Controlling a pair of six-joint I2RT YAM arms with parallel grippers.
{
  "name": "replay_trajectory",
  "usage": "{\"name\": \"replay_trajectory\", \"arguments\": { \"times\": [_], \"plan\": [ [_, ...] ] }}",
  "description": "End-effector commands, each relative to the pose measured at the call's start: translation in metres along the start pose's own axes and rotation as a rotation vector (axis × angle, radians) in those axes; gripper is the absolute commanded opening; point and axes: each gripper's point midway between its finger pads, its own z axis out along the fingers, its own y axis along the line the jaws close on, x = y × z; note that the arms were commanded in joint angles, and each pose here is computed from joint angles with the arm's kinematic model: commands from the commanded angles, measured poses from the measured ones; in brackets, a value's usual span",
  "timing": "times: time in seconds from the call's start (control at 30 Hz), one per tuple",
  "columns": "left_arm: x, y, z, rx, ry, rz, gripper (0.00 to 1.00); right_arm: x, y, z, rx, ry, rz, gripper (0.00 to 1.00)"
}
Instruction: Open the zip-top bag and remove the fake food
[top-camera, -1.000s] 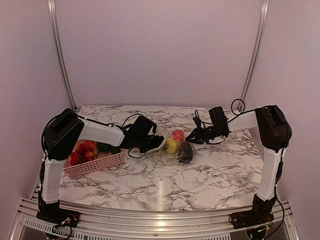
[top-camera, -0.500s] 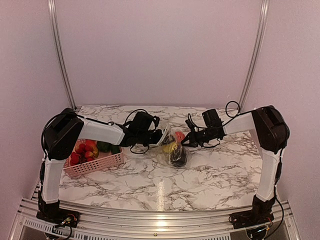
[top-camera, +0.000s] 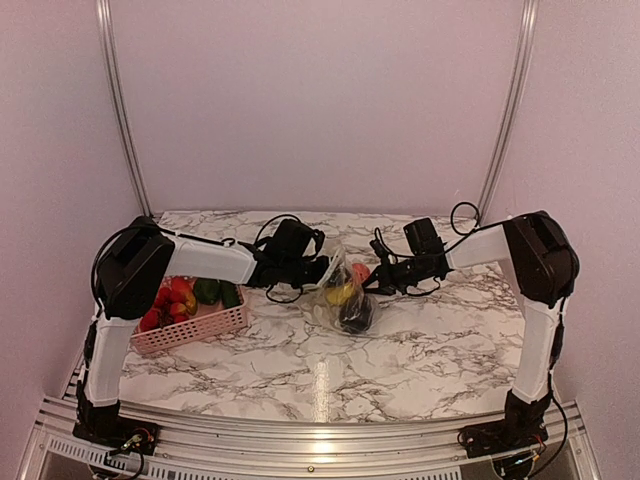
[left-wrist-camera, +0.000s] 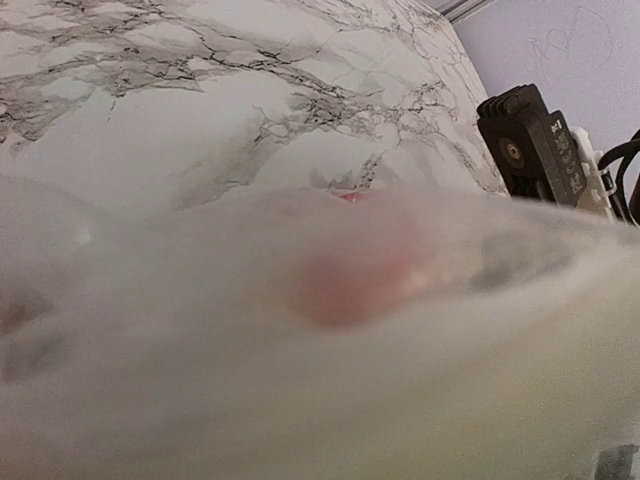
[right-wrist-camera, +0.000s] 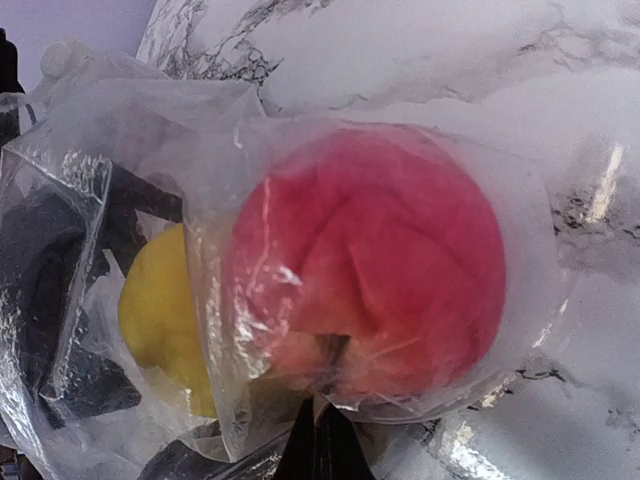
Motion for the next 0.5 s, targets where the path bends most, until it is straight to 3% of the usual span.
{"name": "replay_trajectory", "arguments": {
  "times": [0.0,0.1,0.27,0.47],
  "plan": [
    [0.037,0.026,0.014,-0.09,0.126,0.022,0.83,0.024,-0.004,0.006,0.02,0.062,0.031,0.0],
    [0.043,0.032,0.013,-0.123,0.155,0.013,0.71,0.024,-0.005,0.003,0.022,0.055,0.038,0.0],
    [0.028,0.015,-0.004,-0.075,0.101,0.008,0.55,0.023,-0.013,-0.01,0.04,0.031,0.053,0.0],
    [0.012,0.007,-0.04,-0.086,0.036,0.007,0.52,0.021,-0.03,-0.033,0.066,-0.012,0.08,0.0]
  ]
}}
